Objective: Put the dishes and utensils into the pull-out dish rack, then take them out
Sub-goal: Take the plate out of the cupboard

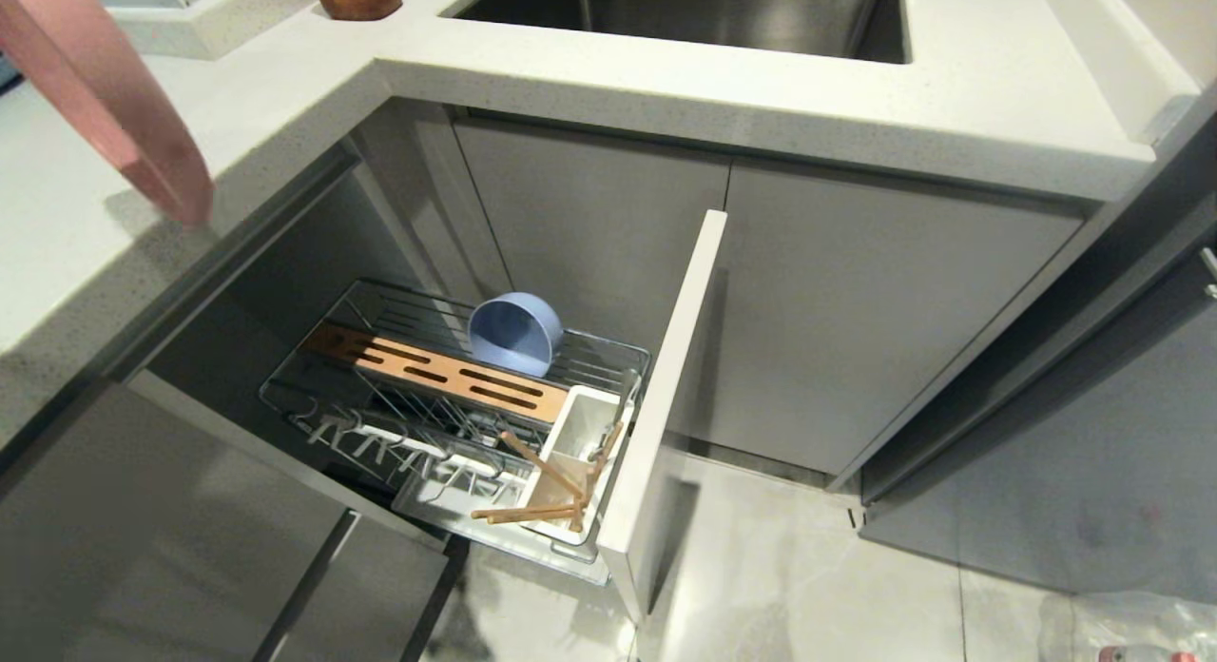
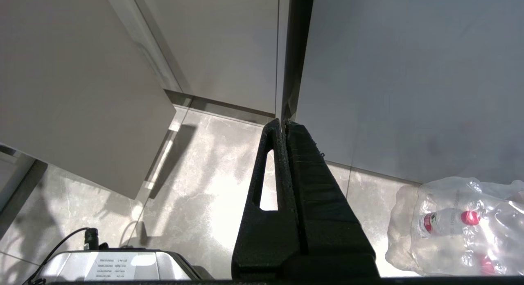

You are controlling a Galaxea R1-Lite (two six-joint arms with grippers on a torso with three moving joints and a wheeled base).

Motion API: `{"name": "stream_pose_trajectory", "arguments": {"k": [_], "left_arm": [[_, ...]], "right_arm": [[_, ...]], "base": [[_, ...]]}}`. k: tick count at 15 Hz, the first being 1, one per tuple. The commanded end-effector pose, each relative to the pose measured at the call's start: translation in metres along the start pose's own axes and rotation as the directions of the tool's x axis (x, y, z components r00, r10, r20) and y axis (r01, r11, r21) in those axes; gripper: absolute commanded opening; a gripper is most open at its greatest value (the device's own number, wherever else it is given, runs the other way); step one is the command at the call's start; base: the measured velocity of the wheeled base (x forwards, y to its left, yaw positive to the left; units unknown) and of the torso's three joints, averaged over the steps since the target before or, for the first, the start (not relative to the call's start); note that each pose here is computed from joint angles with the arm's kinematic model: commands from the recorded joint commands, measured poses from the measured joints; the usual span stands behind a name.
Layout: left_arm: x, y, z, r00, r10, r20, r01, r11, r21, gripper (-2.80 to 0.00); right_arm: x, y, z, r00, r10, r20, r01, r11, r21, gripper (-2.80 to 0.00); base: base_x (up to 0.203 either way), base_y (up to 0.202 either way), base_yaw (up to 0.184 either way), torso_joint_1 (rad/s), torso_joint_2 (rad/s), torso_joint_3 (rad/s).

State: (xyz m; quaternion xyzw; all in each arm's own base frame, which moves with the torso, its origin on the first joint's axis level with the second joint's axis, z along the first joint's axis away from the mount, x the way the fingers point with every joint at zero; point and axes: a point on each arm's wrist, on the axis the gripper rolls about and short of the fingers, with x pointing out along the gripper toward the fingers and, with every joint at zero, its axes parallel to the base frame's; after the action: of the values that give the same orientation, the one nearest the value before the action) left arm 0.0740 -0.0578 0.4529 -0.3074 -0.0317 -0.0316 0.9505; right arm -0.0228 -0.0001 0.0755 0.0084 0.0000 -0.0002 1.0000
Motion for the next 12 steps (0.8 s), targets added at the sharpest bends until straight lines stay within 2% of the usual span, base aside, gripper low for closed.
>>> {"name": "stream_pose_trajectory", "arguments": {"k": [1,2,3,5,7,8,10,12], "left_arm": [[0.003,0.005,0.005,0.996,0.067,0.053,-0.072,0.993,0.097,-2.8],[0.004,0.009,0.009,0.99,0.109,0.089,-0.121,0.983,0.138,-2.8],[0.006,0.014,0.014,0.976,0.168,0.139,-0.193,0.963,0.19,-2.8],[0.01,0.021,0.02,0.943,0.258,0.209,-0.308,0.916,0.256,-2.8],[0.025,0.029,0.023,0.888,0.37,0.272,-0.44,0.855,0.276,-2.8],[0.034,0.034,0.024,0.855,0.423,0.3,-0.503,0.819,0.276,-2.8],[0.058,0.05,0.031,0.759,0.541,0.363,-0.64,0.723,0.26,-2.8],[0.079,0.065,0.034,0.694,0.62,0.366,-0.718,0.63,0.295,-2.8]], "right_arm": [[0.0,0.0,0.0,1.0,0.0,-0.002,0.0,1.0,0.0,-2.8],[0.0,0.0,0.0,1.0,0.0,-0.002,0.0,1.0,0.0,-2.8],[0.0,0.0,0.0,1.0,0.0,-0.002,0.0,1.0,0.0,-2.8],[0.0,0.0,0.0,1.0,0.0,-0.002,0.0,1.0,0.001,-2.8],[0.0,0.0,0.0,1.0,0.0,-0.002,0.0,1.0,0.0,-2.8],[0.0,0.0,0.0,1.0,0.0,-0.002,0.0,1.0,0.0,-2.8],[0.0,0.0,0.0,1.0,0.0,-0.002,0.0,1.0,0.0,-2.8],[0.0,0.0,0.0,1.0,0.0,-0.002,0.0,1.0,0.0,-2.8]], "base": [[0.0,0.0,0.0,0.0,0.0,0.0],[0.0,0.0,0.0,0.0,0.0,0.0],[0.0,0.0,0.0,0.0,0.0,0.0],[0.0,0.0,0.0,0.0,0.0,0.0],[0.0,0.0,0.0,0.0,0.0,0.0],[0.0,0.0,0.0,0.0,0.0,0.0],[0.0,0.0,0.0,0.0,0.0,0.0],[0.0,0.0,0.0,0.0,0.0,0.0]]}}
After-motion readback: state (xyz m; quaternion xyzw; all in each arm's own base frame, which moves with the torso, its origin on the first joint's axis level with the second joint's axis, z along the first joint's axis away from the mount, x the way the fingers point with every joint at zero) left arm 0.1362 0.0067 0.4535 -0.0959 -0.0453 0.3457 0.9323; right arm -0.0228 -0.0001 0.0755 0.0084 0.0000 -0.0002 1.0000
